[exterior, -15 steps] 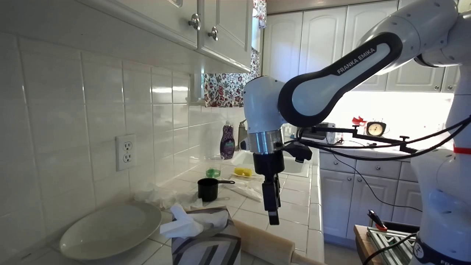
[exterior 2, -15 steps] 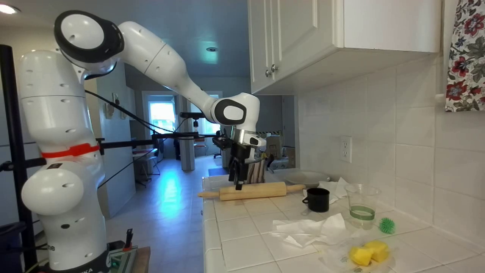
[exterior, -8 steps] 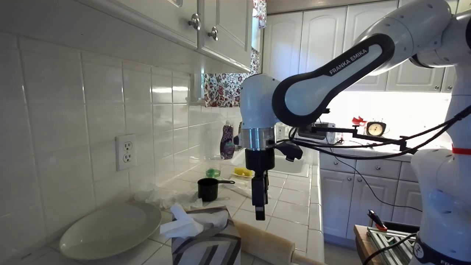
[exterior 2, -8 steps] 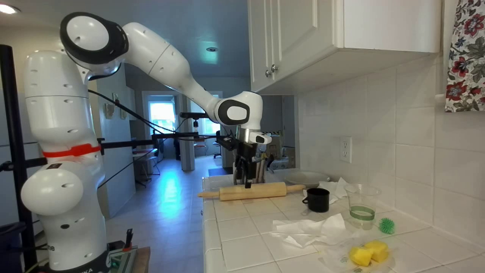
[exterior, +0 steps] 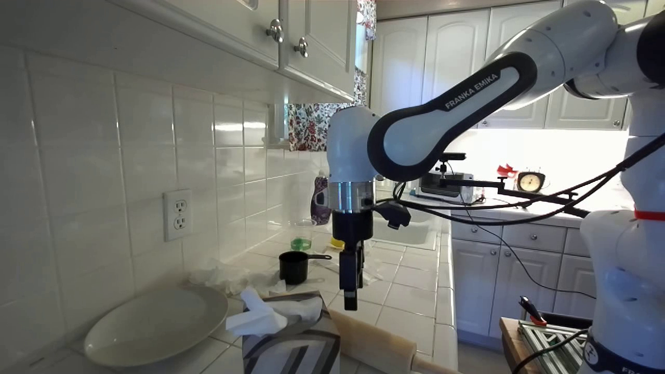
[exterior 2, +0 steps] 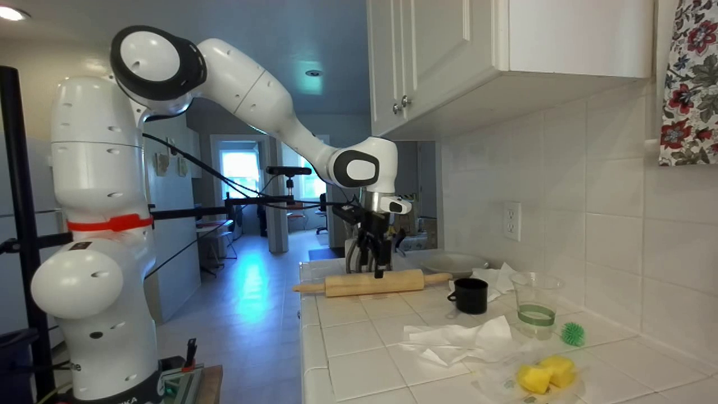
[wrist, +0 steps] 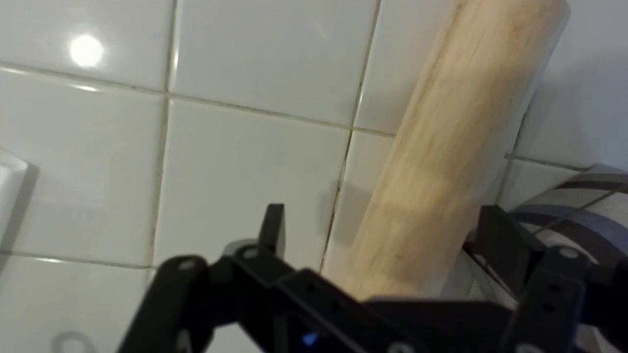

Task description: Turn the rolling pin to the right

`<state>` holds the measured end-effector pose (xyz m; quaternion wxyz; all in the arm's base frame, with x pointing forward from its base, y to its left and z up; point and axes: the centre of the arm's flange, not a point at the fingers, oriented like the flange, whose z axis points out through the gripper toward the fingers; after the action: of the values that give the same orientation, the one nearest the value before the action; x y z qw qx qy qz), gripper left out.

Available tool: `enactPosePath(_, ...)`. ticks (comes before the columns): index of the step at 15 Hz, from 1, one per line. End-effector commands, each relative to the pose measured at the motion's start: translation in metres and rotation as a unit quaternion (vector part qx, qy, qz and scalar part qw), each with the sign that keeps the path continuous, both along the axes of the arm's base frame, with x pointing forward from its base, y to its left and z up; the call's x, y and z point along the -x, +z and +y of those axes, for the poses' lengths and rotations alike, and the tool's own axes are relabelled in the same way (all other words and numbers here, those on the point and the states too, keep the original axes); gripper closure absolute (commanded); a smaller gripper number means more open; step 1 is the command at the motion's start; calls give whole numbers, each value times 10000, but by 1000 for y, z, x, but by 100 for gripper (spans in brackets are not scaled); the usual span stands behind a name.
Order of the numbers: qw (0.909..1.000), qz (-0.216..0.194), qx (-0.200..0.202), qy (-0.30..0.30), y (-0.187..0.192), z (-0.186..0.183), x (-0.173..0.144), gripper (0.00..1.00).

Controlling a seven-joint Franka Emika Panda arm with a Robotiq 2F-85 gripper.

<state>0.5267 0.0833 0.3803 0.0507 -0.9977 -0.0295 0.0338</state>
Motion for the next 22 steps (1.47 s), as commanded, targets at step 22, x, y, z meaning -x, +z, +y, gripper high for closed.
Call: enactPosePath(22, 9964, 518, 67, -673, -18, -21, -37, 0)
